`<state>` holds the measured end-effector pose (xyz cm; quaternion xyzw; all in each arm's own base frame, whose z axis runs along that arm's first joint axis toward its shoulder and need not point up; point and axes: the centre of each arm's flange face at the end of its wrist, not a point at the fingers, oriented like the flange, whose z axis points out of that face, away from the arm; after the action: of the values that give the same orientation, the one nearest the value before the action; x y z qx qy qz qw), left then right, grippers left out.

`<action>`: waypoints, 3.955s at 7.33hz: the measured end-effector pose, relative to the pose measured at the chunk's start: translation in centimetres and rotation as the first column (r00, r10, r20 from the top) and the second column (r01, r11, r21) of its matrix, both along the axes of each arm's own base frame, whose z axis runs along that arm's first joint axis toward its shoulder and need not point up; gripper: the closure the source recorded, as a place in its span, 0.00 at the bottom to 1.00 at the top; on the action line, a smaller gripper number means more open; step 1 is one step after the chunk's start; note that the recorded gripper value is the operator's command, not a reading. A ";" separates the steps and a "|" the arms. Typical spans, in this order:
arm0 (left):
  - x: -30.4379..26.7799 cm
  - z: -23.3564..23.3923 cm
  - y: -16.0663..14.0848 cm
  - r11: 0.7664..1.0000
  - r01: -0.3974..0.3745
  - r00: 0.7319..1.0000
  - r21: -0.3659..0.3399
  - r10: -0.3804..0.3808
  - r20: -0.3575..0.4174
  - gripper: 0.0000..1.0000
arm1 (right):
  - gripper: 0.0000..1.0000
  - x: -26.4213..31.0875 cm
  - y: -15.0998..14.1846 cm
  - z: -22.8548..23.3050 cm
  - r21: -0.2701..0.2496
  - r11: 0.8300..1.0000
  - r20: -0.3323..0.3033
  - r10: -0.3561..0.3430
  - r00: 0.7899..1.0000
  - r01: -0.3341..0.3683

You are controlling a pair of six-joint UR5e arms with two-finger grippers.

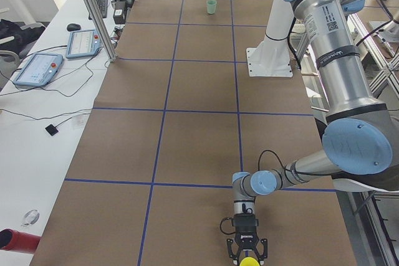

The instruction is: Transfer and stack yellow cup on green cup

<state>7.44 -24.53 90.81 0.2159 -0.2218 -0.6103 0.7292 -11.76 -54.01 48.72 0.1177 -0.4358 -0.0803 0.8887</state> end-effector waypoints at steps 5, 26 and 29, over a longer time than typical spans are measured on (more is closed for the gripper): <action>8.7 -11.2 -18.3 0.911 -0.164 0.986 0.378 0.160 0.043 1.00 | 0.01 -0.3 -0.3 -0.5 -0.092 0.993 0.022 0.076 0.997 -0.074; 62.5 -82.7 -18.0 -0.419 -0.595 0.044 0.686 0.835 0.548 0.95 | 0.02 -12.7 -5.8 -17.4 -0.171 0.980 0.174 0.129 0.976 -0.099; 63.8 -84.9 -18.5 -0.432 -0.614 0.028 0.661 0.824 0.566 0.98 | 0.04 -16.0 -4.4 -18.7 -0.189 0.981 0.192 0.084 0.978 -0.047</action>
<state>71.24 -43.03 5.94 0.5588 0.4111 0.0516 0.7184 -27.74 -58.39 30.01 0.0574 -0.5240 0.0017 0.8498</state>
